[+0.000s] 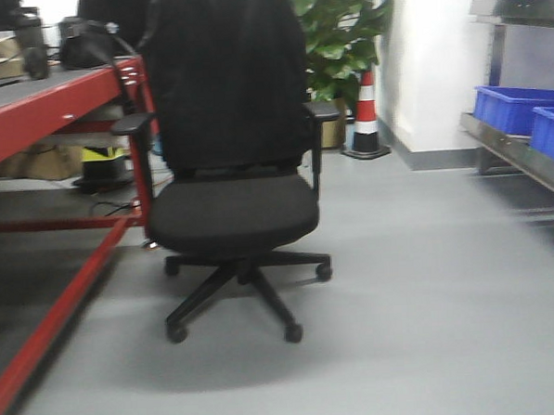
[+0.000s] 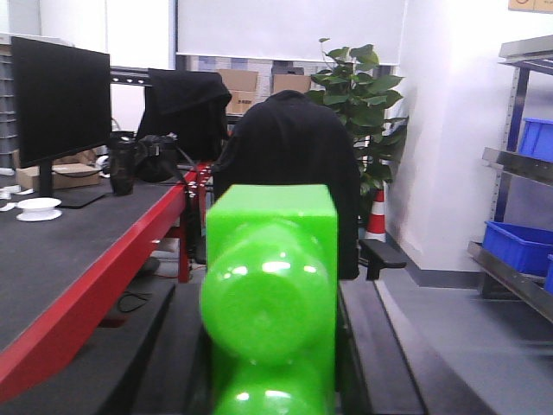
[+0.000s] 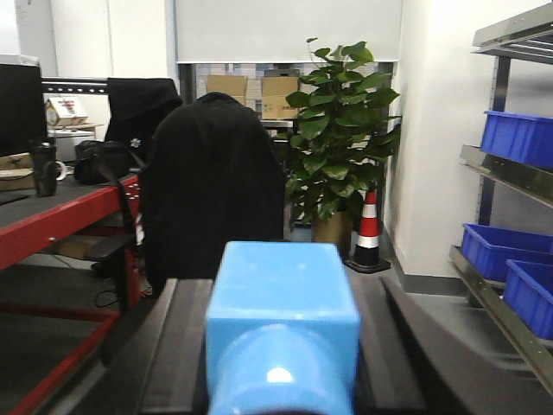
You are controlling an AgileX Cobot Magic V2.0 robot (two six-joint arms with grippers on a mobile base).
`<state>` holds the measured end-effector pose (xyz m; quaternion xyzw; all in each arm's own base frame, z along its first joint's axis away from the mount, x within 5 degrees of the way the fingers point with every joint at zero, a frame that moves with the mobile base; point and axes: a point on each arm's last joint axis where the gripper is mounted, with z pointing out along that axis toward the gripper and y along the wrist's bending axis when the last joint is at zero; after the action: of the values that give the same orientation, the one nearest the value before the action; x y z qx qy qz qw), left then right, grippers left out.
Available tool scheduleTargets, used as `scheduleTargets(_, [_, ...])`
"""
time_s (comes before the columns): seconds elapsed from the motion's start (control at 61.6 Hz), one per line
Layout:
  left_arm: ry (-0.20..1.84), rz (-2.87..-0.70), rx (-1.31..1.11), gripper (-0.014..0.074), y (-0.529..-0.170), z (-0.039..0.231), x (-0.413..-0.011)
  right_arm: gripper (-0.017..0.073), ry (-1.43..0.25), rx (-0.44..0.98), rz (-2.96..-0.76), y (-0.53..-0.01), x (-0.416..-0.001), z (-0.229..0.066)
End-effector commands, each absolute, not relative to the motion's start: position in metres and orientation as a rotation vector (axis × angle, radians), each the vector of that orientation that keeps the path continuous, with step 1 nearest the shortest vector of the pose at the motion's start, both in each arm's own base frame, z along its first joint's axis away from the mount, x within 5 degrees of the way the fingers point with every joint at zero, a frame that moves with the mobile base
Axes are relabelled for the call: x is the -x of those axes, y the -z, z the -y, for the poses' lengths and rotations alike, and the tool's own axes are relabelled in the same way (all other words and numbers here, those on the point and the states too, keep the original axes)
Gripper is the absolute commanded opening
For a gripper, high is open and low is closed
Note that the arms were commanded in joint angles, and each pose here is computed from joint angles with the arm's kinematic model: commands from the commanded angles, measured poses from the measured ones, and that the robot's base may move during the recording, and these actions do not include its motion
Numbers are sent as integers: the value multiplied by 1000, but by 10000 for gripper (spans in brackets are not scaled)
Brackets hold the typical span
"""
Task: Grab block from conveyor and place in blue bin
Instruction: 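Drive the base away from the conveyor holding both blocks, then drive the base up to the shelf of blue bins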
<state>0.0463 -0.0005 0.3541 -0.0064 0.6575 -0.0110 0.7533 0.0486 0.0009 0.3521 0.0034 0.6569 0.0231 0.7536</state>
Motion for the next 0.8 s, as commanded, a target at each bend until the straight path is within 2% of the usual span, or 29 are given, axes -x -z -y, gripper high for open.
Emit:
scheduleTargets(0.0, [28,-1412,19,-111,-356,1,-45,-167,-36,4,-1409,-354,-48,-1])
scheduleTargets(0.779, [28,-1412,19,-111,-356,1,-45,-167,-36,4,-1409,-354,-48,-1])
